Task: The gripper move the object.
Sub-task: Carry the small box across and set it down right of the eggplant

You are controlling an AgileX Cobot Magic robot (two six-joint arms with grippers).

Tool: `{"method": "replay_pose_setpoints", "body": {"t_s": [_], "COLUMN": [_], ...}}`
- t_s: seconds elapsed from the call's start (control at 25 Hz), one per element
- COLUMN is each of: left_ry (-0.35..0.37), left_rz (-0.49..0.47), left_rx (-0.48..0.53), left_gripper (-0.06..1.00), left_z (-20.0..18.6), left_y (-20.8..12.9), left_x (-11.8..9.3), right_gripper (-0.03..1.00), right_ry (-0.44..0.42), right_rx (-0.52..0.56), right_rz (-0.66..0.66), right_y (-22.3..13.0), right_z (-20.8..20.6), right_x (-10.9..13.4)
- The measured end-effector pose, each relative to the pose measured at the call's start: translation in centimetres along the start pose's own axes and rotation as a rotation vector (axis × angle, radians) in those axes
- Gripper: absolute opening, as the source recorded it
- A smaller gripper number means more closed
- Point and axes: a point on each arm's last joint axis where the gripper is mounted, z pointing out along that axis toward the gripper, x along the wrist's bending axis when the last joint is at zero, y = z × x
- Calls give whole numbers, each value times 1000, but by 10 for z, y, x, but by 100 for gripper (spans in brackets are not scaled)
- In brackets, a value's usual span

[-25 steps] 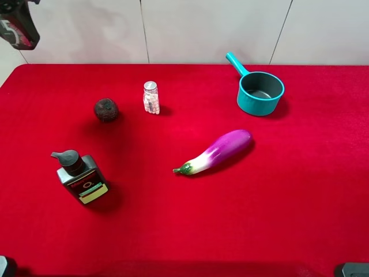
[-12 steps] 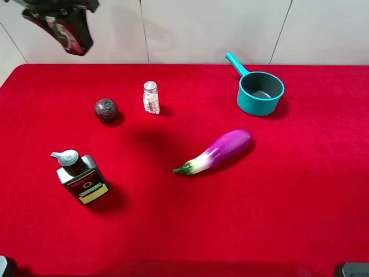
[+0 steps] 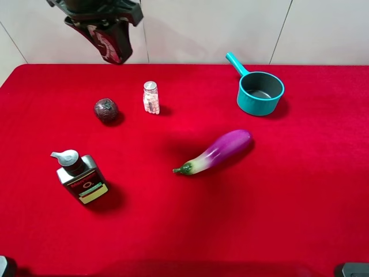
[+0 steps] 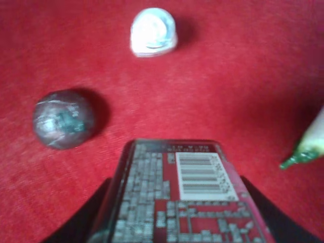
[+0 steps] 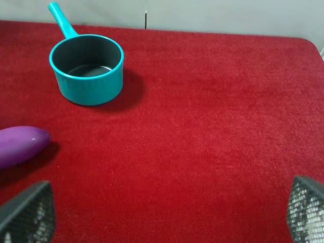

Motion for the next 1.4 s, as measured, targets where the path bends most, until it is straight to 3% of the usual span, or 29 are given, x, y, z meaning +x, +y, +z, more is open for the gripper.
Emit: {"method": "replay_pose_setpoints", "body": {"t_s": [0.68,1.4], "left_ry": [-62,-124], "left_rz": [157,415], "left_rx": [-64,39], "left_gripper": [44,44], "left_z": [-1,49], "left_y": [1,9], "left_x": [-71,-192], "right_gripper": [69,69], "right_ry": [0,0], "right_rx": [0,0], "right_rz": [0,0], "right_y": [0,0], "right_z": [0,0], "right_x": [0,0]}}
